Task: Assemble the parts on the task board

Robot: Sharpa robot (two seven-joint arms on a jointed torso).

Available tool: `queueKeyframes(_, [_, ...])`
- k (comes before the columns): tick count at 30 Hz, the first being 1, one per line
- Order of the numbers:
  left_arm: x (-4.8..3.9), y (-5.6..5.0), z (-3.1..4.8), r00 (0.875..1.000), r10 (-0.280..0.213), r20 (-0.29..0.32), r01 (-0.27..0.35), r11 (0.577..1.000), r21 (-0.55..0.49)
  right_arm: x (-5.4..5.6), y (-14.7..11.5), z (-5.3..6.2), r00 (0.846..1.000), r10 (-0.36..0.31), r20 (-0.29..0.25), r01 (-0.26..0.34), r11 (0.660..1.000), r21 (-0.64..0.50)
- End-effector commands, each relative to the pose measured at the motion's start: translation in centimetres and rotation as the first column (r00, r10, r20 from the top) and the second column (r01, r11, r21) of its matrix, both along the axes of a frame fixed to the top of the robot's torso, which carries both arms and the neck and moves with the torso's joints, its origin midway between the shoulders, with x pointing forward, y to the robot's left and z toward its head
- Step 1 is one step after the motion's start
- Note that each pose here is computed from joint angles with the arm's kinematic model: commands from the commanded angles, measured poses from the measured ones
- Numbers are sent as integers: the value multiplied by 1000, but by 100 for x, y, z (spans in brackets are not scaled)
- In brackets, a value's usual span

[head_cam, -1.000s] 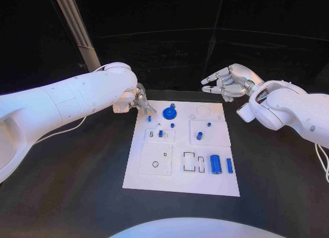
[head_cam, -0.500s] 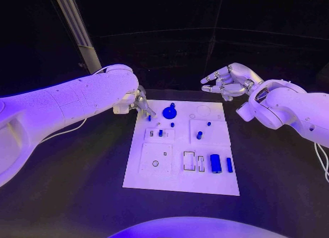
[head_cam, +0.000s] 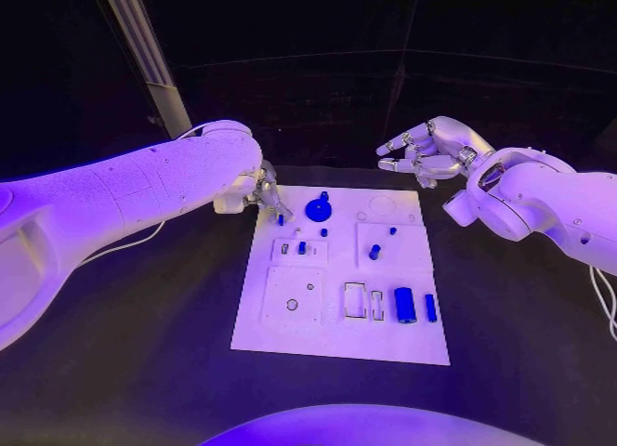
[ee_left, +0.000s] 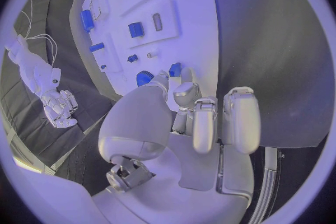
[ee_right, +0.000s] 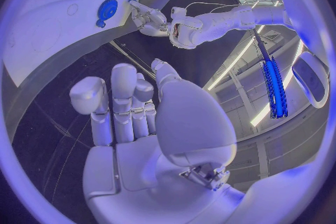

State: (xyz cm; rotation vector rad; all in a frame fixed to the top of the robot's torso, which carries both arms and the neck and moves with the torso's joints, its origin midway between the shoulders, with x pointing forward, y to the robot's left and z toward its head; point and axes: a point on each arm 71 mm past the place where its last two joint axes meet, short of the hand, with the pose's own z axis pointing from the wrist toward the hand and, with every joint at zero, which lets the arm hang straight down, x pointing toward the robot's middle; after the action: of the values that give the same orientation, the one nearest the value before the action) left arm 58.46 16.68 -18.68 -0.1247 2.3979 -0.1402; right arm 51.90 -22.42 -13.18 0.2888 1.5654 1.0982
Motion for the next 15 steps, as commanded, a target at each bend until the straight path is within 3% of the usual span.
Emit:
queueKeyframes(1, [0,-19,5,1000,-20,-2,20,1000,-3,-2,18,13,1000,14,4,-14,1000,2])
queueKeyframes(15, [-3,-64,-7,999,-33,-8,32,999,-37,3,32,10,1000,17,3,-17,1000,2])
